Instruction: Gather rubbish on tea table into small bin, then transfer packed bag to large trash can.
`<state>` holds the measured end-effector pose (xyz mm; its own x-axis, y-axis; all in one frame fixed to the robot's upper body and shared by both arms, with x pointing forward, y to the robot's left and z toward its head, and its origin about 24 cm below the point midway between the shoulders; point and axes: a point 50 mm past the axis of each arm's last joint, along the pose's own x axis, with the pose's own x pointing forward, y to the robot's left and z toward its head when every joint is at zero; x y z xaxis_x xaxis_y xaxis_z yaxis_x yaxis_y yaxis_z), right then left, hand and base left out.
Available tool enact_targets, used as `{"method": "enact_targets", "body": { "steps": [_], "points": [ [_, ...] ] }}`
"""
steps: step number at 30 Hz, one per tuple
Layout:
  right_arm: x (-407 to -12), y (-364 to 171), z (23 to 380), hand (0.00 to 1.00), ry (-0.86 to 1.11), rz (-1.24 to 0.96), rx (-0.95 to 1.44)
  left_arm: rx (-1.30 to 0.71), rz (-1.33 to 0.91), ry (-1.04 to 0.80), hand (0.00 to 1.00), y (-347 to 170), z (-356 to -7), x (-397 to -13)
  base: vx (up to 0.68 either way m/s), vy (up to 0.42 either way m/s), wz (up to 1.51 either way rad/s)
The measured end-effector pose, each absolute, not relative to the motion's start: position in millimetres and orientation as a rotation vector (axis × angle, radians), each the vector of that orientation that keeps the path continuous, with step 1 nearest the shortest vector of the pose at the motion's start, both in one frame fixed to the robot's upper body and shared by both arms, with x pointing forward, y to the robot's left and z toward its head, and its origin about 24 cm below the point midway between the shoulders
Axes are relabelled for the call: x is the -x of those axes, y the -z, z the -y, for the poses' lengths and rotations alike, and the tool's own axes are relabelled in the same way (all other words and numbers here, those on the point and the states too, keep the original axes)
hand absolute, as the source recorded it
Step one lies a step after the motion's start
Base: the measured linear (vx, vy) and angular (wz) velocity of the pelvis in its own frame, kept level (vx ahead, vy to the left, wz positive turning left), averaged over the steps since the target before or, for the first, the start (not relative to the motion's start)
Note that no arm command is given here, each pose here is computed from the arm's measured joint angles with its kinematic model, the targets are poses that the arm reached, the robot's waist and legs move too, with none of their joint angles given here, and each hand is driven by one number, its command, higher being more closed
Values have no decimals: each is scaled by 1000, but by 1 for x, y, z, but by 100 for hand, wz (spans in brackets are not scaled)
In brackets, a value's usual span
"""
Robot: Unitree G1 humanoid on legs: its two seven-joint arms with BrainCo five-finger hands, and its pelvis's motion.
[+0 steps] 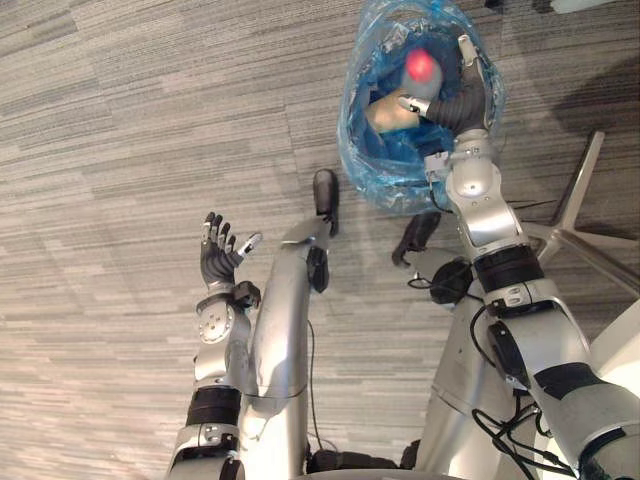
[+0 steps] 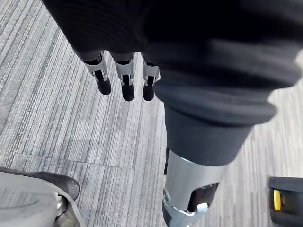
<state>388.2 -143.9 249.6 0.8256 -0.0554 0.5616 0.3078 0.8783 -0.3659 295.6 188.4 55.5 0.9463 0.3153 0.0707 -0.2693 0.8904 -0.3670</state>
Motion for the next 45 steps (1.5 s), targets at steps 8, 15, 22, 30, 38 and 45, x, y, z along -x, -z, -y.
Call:
{"method": "enact_targets", "body": {
  "steps": [8,15,22,30,38,45],
  "points": [
    [-367,-243,118,0,151,695,601,368,125,-286,0,-56,-182,-298,-63,34,-2],
    [-365,-214,104,0,23,648,819,358,125,-290,0,-55,-183,-298,-55,36,0],
    [-379,-173,100,0,-86,485,1037,346,113,-293,0,-53,-186,-298,-53,30,1],
    [-400,-137,123,100,-123,193,1233,343,133,-291,0,-59,-190,-301,-52,15,3],
    [-409,-150,135,100,-56,135,1247,353,131,-282,0,-61,-185,-307,-55,5,3],
    [-405,-169,121,100,-51,266,1178,357,116,-283,0,-57,-184,-307,-61,14,1]
  ]
}}
